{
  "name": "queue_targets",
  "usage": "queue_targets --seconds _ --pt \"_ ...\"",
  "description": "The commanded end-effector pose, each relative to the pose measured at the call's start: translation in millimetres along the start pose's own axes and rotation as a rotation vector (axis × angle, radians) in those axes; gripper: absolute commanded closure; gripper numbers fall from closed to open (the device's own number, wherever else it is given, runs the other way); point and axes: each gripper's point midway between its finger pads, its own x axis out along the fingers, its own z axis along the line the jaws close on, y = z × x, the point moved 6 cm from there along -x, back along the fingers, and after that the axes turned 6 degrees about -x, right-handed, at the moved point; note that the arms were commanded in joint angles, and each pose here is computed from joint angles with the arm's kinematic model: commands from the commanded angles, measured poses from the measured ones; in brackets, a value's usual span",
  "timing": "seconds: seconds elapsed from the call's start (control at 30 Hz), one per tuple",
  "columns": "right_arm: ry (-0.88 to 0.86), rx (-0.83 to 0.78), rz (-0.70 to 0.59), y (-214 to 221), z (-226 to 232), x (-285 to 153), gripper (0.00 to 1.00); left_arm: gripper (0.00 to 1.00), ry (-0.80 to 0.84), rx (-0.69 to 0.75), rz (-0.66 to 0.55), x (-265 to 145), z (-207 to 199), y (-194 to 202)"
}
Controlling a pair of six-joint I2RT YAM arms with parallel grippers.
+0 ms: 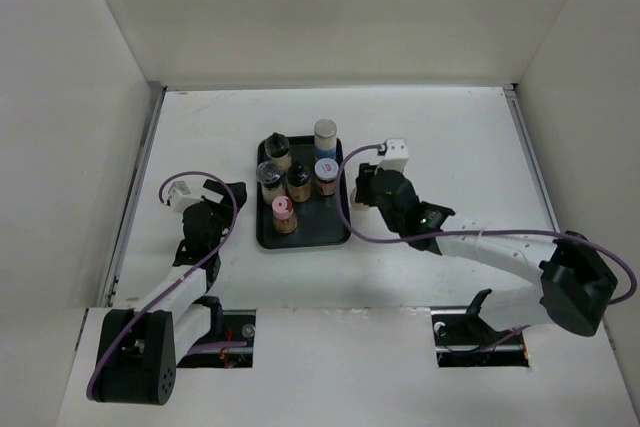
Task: Organize the condiment bottles
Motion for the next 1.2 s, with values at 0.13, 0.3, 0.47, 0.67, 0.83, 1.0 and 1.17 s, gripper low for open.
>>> queue_targets --seconds 0.13,0.3,0.47,0.67,0.83,1.0,1.17 --pt "-0.254 0.006 -0.064 -15 83 -19 0.56 0.0 0.048 0.005 -0.039 1 -12 -8" --pt "-0.305 -0.046 -0.047 -3 118 -6 0.55 0.0 0.026 0.014 -0.049 0 -9 -10" --pt "-0.309 -0.093 -0.033 10 132 4 0.52 0.0 0.006 0.024 -0.067 -1 -7 -14" --pt "-0.311 -0.126 0.0 26 139 10 0.42 0.0 -0.008 0.038 -0.049 2 -8 -14" --pt "-0.328 -0.121 -0.003 24 143 7 0.3 0.0 -0.026 0.042 -0.013 6 -8 -11" --pt "-0.347 -0.074 -0.078 -7 132 -15 0.0 0.0 -0.057 0.045 -0.016 9 -3 -11" --pt "-0.216 0.02 -0.174 -31 83 -23 0.0 0.0 -0.067 0.042 -0.047 7 -2 -17"
